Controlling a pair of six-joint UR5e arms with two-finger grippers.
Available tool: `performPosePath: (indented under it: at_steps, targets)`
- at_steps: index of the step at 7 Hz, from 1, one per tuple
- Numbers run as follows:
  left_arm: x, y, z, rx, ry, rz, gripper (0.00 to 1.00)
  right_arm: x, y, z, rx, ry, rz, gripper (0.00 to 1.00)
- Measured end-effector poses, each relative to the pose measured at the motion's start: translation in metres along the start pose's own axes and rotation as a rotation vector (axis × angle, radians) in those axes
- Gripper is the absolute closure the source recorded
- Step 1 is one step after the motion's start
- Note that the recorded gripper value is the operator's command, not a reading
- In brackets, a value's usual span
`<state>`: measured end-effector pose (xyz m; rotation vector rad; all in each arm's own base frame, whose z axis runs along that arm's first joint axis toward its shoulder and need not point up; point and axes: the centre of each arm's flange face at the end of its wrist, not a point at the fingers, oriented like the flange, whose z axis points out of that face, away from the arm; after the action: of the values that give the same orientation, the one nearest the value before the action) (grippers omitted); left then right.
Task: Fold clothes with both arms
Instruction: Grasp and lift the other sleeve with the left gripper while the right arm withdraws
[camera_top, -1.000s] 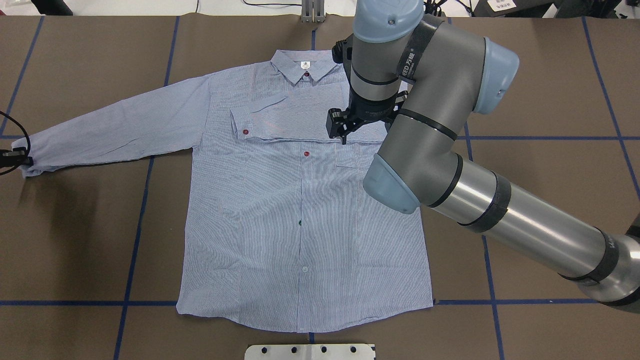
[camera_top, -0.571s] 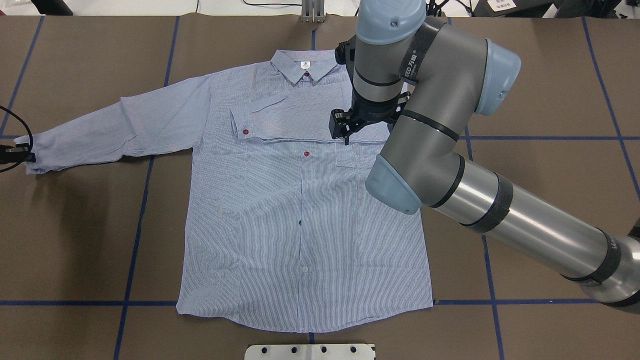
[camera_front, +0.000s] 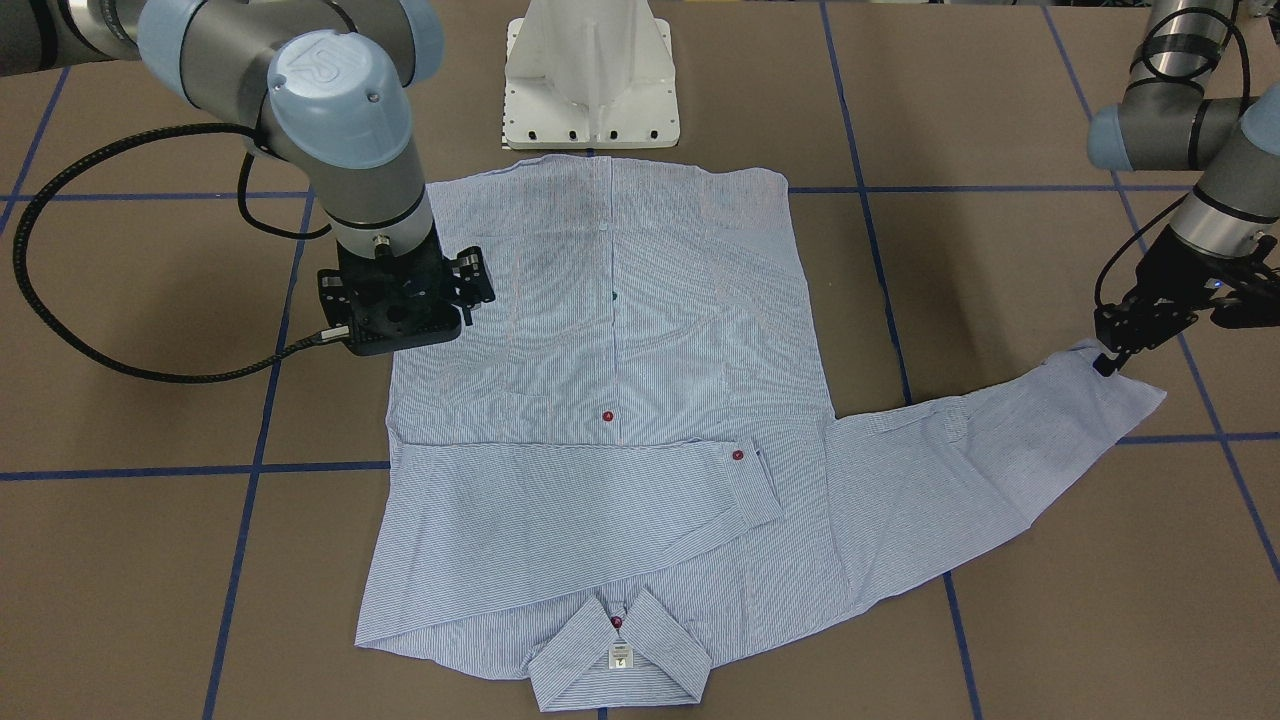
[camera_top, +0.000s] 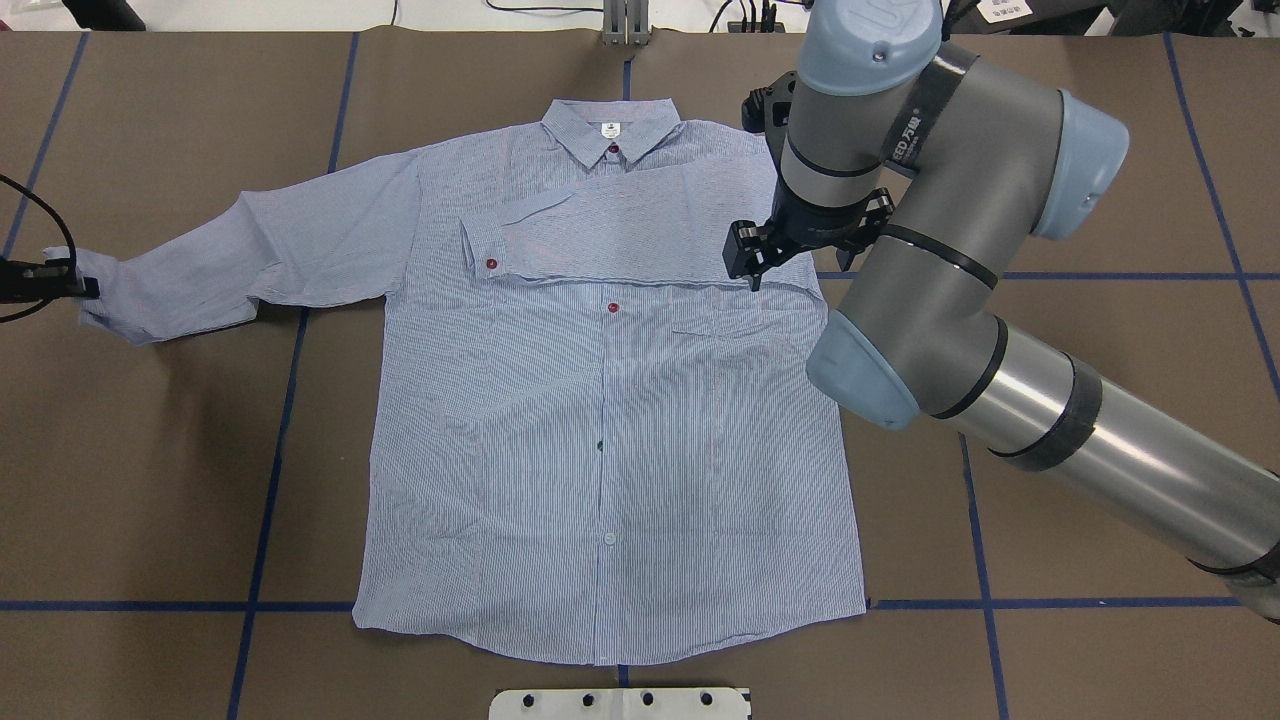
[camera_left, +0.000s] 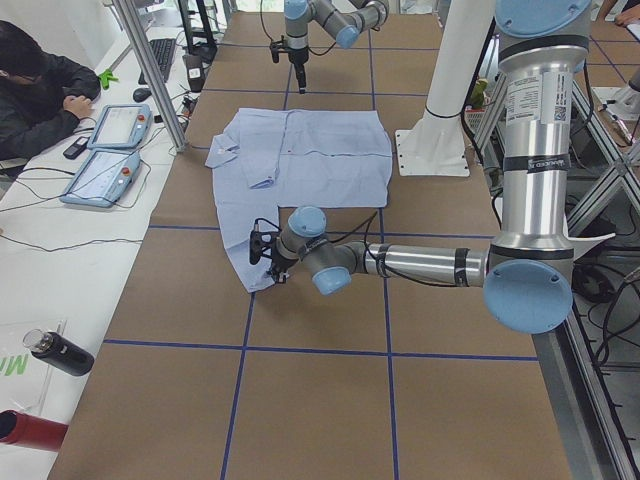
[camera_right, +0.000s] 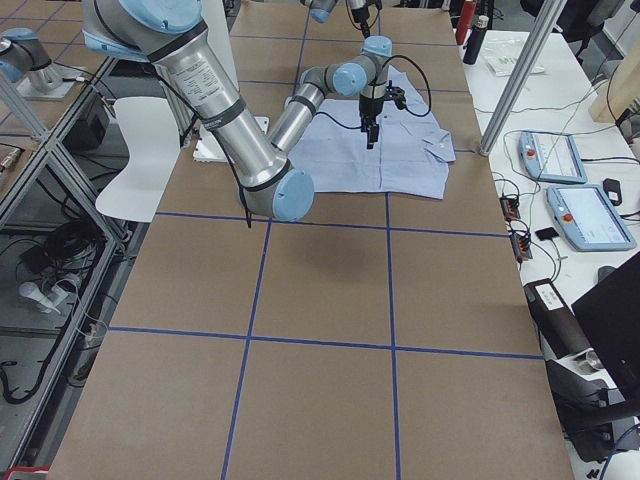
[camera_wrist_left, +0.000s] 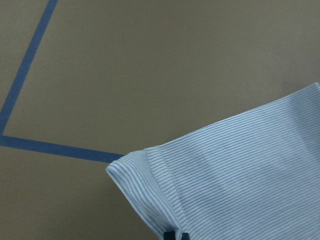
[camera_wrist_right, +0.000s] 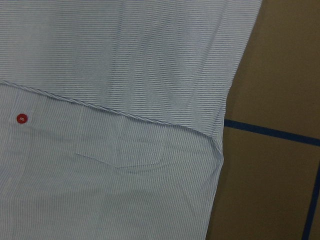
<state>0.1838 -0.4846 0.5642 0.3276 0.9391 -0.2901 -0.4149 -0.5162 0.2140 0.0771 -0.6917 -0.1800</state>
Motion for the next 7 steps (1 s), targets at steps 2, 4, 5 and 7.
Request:
performPosePath:
  at_steps: [2, 4, 5, 7]
  targets:
    - [0.066, -0.028, -0.022, 0.013, 0.02, 0.002, 1.0, 0.039, 0.009, 0.008, -0.003, 0.019, 0.031, 0.0]
    - [0.156, -0.065, -0.049, 0.02, 0.022, 0.0, 1.0, 0.071, 0.022, 0.012, -0.003, 0.034, 0.053, 0.0]
    - [0.209, -0.085, -0.065, 0.018, 0.017, -0.013, 1.0, 0.09, 0.027, 0.014, -0.004, 0.044, 0.067, 0.0]
    - [0.299, -0.106, -0.087, 0.014, 0.048, -0.083, 1.0, 0.126, 0.028, 0.014, -0.014, 0.054, 0.1, 0.0]
